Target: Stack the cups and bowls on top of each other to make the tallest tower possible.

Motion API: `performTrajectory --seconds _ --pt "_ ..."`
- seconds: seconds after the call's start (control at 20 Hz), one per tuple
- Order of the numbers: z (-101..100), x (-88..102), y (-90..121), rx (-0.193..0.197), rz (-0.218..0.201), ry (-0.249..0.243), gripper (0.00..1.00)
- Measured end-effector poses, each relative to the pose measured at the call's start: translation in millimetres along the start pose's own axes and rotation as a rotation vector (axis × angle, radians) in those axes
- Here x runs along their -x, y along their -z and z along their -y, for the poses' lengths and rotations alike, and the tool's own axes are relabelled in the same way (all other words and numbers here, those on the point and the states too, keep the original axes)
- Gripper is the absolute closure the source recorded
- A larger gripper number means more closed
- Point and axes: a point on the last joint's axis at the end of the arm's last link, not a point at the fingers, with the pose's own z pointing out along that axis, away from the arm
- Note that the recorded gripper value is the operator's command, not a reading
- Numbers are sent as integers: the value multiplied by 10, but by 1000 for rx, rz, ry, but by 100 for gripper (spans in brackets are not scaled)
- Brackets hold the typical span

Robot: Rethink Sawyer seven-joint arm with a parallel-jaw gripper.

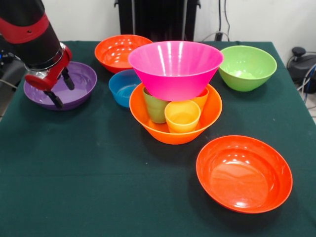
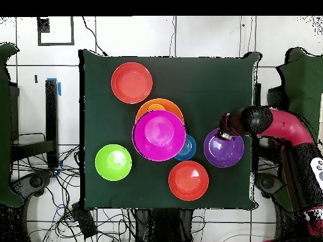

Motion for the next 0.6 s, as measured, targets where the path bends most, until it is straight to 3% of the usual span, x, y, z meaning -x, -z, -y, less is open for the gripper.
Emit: performTrajectory --seconds 0.6 --pt "-42 -49 -134 20 20 -11 0"
